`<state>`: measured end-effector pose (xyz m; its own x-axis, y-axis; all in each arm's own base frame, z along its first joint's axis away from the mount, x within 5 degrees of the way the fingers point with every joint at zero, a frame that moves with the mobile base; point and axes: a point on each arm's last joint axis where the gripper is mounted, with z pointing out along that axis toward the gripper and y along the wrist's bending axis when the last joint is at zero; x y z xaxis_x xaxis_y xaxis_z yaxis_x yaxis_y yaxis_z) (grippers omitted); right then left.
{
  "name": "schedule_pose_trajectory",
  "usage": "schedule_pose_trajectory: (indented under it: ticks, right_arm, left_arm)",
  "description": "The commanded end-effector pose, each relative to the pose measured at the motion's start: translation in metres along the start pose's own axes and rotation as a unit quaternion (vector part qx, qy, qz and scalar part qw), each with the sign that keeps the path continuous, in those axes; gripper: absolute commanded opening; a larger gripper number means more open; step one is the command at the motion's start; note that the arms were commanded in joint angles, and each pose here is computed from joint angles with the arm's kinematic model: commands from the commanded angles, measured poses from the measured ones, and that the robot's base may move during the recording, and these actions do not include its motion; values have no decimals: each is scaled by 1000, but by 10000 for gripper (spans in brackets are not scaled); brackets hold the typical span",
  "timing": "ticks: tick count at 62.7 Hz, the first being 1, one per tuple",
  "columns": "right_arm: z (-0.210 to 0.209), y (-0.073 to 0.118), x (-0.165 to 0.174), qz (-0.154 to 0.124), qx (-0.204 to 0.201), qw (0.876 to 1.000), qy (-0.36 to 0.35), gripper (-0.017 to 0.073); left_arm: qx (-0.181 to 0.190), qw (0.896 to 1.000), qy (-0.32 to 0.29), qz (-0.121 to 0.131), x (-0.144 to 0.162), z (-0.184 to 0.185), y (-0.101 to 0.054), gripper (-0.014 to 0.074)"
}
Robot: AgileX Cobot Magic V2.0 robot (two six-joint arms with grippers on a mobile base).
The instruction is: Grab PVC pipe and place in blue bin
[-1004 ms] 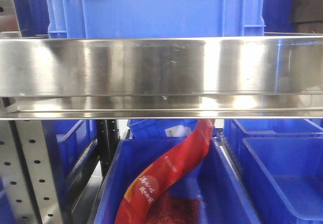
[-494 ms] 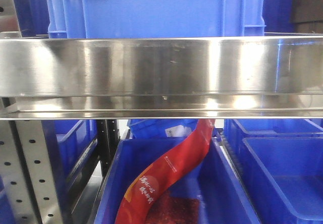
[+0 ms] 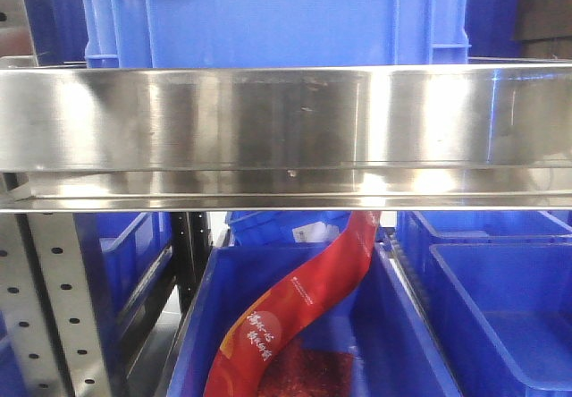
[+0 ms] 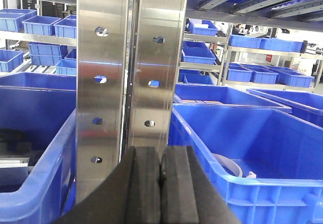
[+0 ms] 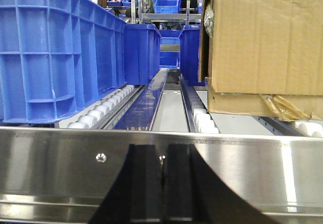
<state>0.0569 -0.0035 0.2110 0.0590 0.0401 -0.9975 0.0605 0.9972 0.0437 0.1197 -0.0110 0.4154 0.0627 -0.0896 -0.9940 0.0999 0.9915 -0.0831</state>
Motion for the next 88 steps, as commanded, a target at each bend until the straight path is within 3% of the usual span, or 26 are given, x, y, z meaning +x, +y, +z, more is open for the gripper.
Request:
schedule_pose_trajectory:
  ticks: [1, 12, 24, 43, 62, 66, 68, 88]
  right_arm:
    - [-1, 0, -2, 1, -2, 1000, -15, -168]
    - [-1, 0, -2, 1, -2, 1000, -15, -168]
    - [-1, 0, -2, 1, -2, 1000, -15, -168]
    - [-1, 0, -2, 1, -2, 1000, -15, -168]
    - [-1, 0, -2, 1, -2, 1000, -15, -168]
    - [-1, 0, -2, 1, -2, 1000, -15, -168]
    - [-1, 0, -3, 1, -2, 1000, -19, -168]
    - [-1, 0, -3, 1, -2, 1000, -19, -168]
  left_arm:
    - [-3, 1000, -8, 4, 0, -1, 1, -111]
    - [-8, 1000, 23, 15, 24, 5, 3, -111]
    - [-13, 998, 60, 14, 85, 10, 9, -111]
    - [-14, 999, -40, 13, 133, -19, 14, -111]
    - [-13, 998, -56, 11, 182, -59, 18, -111]
    - [-12, 997, -79, 11, 180, -65, 17, -111]
    - [-14, 999, -50, 11, 186, -67, 18, -111]
    - [-50, 998, -5, 21, 197, -79, 22, -111]
